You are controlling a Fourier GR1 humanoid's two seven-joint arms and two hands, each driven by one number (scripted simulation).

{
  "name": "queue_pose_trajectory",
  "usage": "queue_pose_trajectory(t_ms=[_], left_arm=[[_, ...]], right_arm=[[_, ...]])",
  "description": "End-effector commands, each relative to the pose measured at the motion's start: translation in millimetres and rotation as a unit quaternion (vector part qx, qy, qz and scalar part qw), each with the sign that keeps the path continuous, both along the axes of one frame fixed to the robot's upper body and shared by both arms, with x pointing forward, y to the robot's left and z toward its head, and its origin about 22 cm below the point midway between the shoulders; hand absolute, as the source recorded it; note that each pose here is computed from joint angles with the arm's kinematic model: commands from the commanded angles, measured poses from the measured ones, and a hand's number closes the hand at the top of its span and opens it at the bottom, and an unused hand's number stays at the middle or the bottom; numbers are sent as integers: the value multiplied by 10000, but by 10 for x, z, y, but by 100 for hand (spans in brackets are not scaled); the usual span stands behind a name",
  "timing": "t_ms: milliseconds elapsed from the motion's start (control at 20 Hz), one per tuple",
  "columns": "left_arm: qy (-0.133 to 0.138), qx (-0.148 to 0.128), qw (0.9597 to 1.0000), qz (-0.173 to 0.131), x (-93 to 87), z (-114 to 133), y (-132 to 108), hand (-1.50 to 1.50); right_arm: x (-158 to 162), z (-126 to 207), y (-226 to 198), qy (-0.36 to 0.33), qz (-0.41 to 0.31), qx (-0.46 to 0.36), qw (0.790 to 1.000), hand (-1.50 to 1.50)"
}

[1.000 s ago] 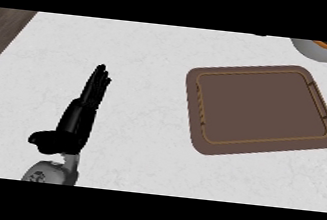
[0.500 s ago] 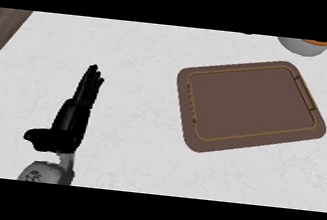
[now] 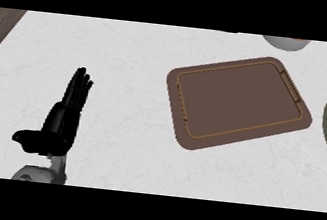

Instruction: Pick the squash from the tray and place it in the pot

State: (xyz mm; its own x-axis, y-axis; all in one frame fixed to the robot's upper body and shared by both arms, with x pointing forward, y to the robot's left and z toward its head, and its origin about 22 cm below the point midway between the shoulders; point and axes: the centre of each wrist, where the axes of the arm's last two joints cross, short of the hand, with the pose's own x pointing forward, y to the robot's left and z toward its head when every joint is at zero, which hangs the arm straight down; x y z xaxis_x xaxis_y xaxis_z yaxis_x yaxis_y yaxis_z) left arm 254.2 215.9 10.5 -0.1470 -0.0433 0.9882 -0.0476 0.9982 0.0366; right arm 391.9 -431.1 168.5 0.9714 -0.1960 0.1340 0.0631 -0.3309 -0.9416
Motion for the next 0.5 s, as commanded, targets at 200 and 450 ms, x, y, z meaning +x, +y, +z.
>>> queue_pose_trajectory(t_ms=[200,450], left_arm=[[91,-54,9999,122,-177,-29,-30,0],[-6,53,9999,149,-90,-60,57,0]], right_arm=[[-167,-411,-98,-782,-917,758,9898,150],[-434,-716,-324,-1308,-1327,1326,9735,150]])
